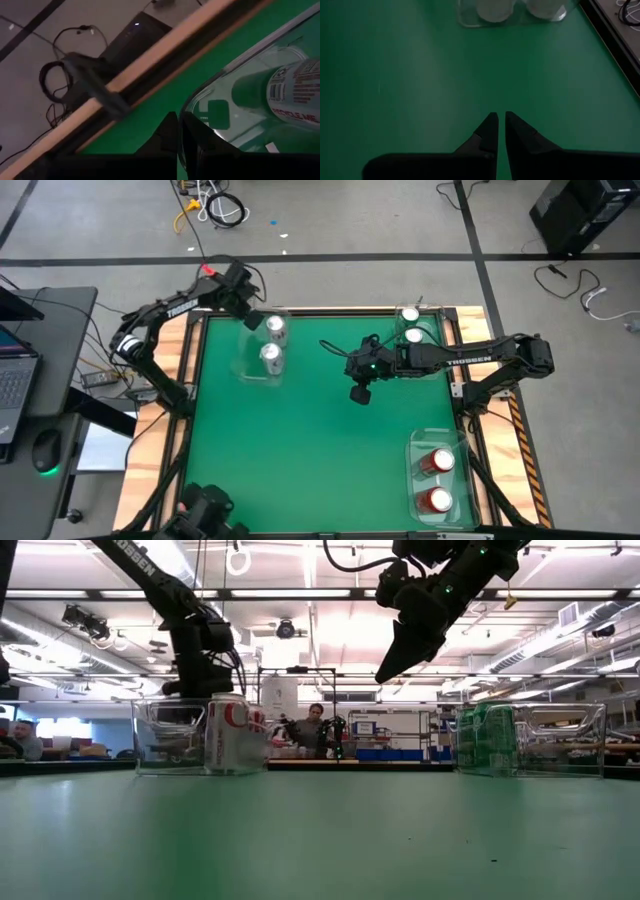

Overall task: Sort soda cans
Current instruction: Move the center transparent bin to the top left of the table, then move the right transparent bin to the top middle of the table

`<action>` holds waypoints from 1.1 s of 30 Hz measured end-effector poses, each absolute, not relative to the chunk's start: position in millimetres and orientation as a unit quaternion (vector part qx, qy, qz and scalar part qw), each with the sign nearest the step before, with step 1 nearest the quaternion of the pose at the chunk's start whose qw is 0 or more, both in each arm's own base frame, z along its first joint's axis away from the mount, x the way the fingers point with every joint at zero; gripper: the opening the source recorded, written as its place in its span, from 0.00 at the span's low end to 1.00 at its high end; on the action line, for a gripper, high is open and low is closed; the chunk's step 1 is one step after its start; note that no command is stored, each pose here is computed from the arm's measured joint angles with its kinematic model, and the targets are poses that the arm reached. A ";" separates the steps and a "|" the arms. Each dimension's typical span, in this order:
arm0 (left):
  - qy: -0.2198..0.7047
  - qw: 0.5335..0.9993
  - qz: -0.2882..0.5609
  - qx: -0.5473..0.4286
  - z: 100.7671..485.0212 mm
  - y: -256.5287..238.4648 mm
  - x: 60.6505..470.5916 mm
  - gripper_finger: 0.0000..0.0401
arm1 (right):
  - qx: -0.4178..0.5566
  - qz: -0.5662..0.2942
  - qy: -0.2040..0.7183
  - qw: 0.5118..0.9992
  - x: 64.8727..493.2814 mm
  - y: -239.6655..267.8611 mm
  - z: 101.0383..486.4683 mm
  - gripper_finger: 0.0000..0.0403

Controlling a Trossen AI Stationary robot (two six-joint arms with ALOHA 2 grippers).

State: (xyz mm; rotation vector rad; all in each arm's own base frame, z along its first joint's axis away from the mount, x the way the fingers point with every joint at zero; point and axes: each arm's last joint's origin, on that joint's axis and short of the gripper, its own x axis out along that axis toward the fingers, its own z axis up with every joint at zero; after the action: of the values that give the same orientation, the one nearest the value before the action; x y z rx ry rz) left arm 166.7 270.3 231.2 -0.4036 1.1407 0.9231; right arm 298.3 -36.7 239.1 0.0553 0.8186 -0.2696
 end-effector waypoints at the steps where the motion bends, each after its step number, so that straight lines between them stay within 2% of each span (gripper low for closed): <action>1: 0.514 0.722 0.424 -0.186 231.4 272.9 163.0 0.01 | 0.027 -0.131 0.397 0.908 298.3 -36.7 239.1 0.06; 12: 0.514 0.715 0.437 -0.184 231.9 286.7 140.0 0.03 | 0.027 -0.131 0.396 0.908 298.4 -36.7 239.1 0.06; 19: 0.516 0.710 0.447 -0.170 231.3 287.7 141.9 0.19 | 0.027 -0.131 0.396 0.908 298.4 -36.8 239.1 0.07; 25: 0.531 0.698 0.454 -0.155 231.0 284.9 145.1 0.35 | 0.024 -0.129 0.396 0.909 301.4 -37.1 253.8 0.15; 33: 0.507 0.722 0.456 -0.115 256.7 269.8 148.6 0.44 | 0.034 -0.117 0.452 0.883 296.1 -27.2 296.7 0.28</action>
State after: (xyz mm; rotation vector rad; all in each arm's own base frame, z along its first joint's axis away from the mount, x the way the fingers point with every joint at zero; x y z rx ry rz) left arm 148.6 269.8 256.7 -0.2545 1.1201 1.0077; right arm 296.1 -27.2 296.7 0.0705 0.9417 -0.2427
